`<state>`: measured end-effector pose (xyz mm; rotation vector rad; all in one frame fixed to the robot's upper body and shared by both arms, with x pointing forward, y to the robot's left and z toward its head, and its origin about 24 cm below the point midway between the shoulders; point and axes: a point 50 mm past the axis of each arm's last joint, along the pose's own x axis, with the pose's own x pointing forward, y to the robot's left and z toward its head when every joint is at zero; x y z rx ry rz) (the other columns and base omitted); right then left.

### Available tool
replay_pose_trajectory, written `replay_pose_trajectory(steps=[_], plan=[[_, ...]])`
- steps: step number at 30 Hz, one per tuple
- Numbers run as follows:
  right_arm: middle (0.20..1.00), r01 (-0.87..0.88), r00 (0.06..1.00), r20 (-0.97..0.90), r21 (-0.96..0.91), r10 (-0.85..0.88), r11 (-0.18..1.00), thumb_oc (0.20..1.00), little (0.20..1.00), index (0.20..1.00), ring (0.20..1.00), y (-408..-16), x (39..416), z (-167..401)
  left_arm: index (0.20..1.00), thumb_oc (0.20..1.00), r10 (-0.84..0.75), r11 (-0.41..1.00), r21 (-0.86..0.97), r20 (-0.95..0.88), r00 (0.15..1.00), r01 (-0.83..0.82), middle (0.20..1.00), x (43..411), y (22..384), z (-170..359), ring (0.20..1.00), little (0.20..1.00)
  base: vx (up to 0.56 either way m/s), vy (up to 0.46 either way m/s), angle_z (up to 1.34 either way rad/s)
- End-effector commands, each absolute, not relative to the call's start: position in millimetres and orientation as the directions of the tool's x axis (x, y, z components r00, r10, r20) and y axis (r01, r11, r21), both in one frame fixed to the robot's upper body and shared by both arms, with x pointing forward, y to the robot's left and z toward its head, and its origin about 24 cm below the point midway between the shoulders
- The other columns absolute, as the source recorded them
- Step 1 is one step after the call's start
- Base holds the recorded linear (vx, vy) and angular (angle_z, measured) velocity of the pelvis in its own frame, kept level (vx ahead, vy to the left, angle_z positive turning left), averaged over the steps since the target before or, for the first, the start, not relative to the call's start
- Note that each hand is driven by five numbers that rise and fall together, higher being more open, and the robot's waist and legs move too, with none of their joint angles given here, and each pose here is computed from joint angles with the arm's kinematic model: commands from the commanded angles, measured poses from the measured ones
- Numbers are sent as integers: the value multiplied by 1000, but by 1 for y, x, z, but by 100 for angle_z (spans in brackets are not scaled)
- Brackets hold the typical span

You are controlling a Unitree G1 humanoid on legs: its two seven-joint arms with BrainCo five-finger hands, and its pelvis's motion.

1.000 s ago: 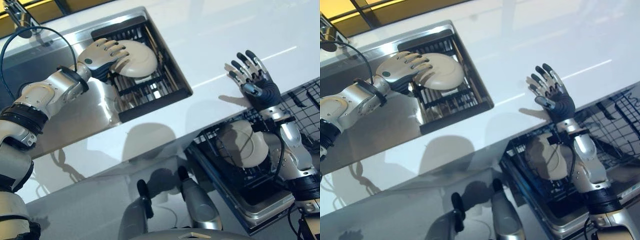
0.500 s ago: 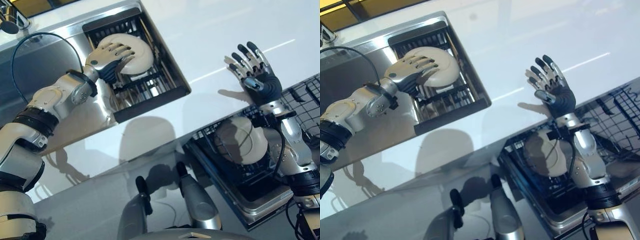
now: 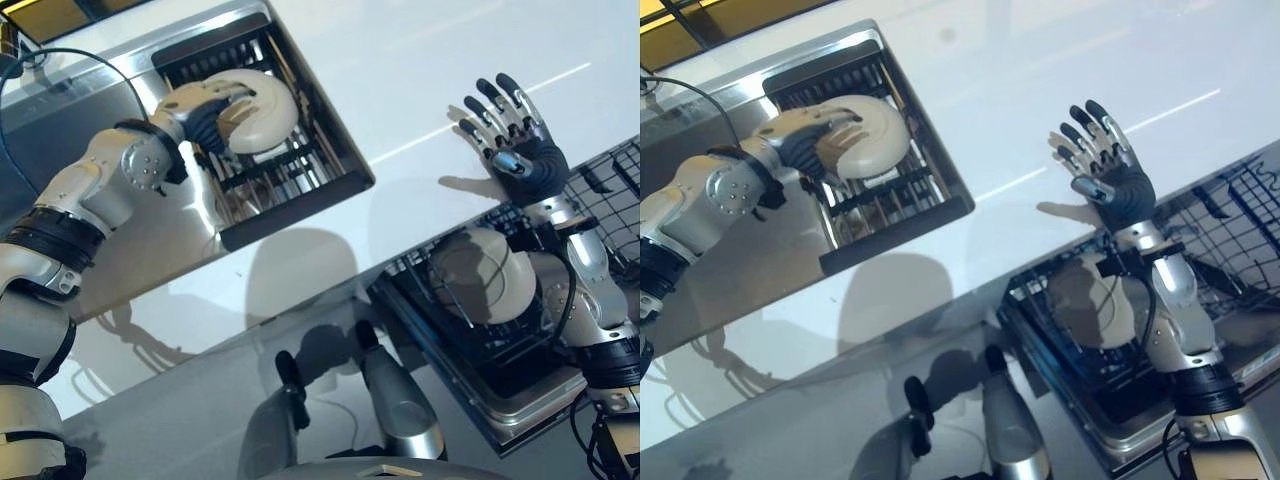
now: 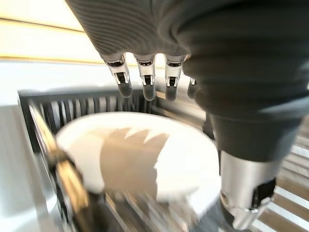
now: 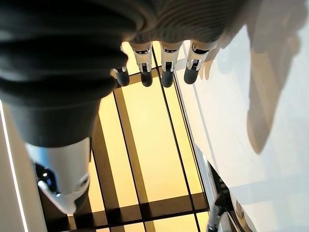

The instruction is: Pick up plates and place into dishwasher.

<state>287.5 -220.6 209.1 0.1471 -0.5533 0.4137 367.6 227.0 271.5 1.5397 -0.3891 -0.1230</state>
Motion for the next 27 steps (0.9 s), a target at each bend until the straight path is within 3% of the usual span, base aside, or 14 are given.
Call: replay_pose_trajectory(steps=[1, 15, 27], plan=[[1000, -420, 747, 578, 29, 328, 907, 1000, 1000, 1000, 1000, -228, 280, 215, 1000, 1000, -287, 47, 959, 280, 916, -278, 1000, 359, 242, 293, 1000, 1000, 63, -1, 0], [1000, -439, 730, 589, 17, 346, 899, 1000, 1000, 1000, 1000, -218, 282, 223, 1000, 1000, -197, 137, 934, 352, 915, -330, 1000, 376, 243, 264, 1000, 1000, 2, -4, -2], [1000, -442, 704, 618, -3, 349, 897, 1000, 1000, 1000, 1000, -215, 282, 232, 1000, 1000, -185, 44, 936, 351, 918, -349, 1000, 386, 231, 266, 1000, 1000, -18, -7, -4]])
